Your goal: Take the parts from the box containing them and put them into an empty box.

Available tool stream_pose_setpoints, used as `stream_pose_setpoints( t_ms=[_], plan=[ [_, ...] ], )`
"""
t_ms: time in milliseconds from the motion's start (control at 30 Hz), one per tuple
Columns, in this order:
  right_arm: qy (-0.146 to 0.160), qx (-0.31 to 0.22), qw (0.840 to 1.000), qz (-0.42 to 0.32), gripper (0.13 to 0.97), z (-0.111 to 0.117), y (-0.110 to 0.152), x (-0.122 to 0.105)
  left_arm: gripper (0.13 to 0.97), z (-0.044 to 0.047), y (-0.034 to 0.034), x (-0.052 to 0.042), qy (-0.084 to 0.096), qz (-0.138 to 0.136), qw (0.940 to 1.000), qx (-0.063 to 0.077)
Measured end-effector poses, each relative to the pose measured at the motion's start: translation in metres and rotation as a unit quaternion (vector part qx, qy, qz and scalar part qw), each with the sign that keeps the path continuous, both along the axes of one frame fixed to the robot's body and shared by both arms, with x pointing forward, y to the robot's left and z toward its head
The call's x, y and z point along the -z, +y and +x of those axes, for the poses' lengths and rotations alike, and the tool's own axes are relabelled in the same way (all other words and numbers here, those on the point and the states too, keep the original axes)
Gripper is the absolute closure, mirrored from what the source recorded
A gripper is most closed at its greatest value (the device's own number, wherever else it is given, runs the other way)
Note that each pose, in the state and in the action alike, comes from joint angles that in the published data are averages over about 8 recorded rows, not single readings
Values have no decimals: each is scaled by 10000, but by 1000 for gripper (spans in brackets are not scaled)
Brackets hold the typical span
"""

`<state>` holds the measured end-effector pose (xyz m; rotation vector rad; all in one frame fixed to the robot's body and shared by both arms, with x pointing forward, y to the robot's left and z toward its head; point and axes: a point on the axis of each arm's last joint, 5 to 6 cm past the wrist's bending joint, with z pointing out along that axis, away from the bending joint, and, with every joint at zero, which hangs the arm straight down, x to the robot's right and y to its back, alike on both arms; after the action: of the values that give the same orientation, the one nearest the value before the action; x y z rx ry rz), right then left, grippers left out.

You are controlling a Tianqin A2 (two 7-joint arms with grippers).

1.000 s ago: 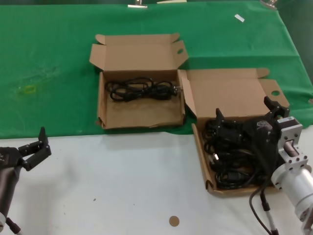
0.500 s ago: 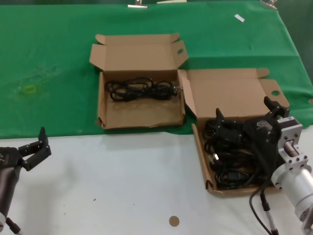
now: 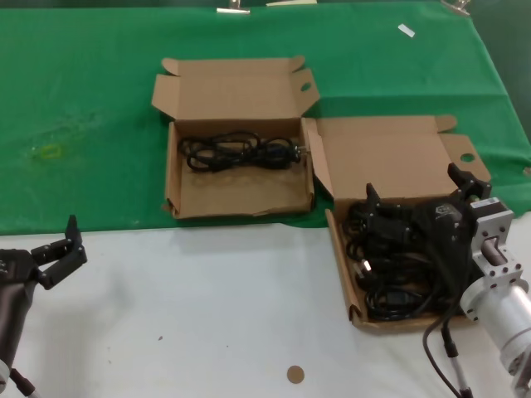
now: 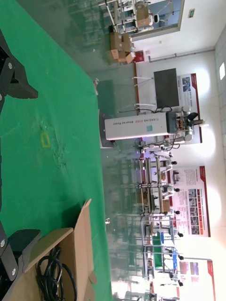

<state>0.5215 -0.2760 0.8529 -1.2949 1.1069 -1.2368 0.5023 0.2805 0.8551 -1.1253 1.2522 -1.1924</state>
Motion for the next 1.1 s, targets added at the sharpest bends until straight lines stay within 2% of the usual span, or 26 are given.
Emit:
stream_pose_setpoints(
  t_ms=[1100],
  plan=[
    [0,0,10000,0,130,0,0,0,132,0,0,0,0,0,10000,0]
  ],
)
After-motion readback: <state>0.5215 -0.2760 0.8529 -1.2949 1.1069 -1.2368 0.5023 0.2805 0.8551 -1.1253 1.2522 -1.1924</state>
